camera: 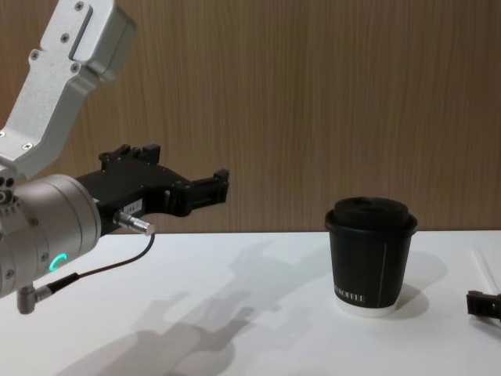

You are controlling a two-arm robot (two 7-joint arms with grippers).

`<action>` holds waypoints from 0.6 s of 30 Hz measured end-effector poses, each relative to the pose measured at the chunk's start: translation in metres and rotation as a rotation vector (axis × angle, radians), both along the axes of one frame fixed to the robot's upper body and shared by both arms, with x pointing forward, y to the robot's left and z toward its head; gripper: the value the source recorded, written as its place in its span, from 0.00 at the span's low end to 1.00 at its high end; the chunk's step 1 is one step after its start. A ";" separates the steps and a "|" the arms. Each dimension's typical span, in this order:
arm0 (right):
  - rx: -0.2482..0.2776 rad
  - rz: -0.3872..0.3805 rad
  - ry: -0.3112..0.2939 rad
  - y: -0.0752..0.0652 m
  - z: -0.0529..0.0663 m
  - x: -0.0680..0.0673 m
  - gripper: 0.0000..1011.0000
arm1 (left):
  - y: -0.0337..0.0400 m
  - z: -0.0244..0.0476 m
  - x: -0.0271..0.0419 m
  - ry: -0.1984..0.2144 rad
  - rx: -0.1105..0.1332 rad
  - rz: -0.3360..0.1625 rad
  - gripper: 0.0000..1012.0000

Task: Pick up the straw with one hand, pass it to the other hand, and insert it into the cup.

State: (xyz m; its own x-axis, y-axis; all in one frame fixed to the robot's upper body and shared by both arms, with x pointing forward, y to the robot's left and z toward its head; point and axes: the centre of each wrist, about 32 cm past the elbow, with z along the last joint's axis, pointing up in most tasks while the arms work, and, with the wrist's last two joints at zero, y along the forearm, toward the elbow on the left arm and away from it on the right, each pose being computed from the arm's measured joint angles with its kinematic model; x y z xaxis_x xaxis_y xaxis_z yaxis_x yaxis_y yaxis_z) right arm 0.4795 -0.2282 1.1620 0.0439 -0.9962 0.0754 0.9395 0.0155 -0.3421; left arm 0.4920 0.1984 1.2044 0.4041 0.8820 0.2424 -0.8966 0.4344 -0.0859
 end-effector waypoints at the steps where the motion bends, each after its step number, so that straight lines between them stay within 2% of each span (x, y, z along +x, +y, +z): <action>1: -0.001 0.000 0.001 0.000 0.000 0.000 0.99 | 0.0000 0.0000 0.0000 0.000 0.000 0.000 0.99; 13: -0.010 0.003 0.012 0.000 0.000 0.000 0.99 | 0.0000 0.0000 0.0000 0.000 0.000 0.000 0.99; 16: -0.010 0.004 0.014 0.000 0.000 -0.001 0.94 | 0.0000 0.0000 0.0000 0.000 0.000 0.000 0.99; 18: -0.011 0.004 0.015 0.000 0.000 -0.001 0.87 | 0.0000 0.0000 0.0000 0.000 0.000 0.000 0.99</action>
State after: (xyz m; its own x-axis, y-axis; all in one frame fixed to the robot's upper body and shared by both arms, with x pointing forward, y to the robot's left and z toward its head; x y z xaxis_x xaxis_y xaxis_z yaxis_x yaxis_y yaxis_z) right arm 0.4788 -0.2284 1.1624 0.0492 -0.9951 0.0853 0.9344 0.0156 -0.3559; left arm 0.4920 0.1984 1.2044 0.4041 0.8820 0.2425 -0.8966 0.4344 -0.0859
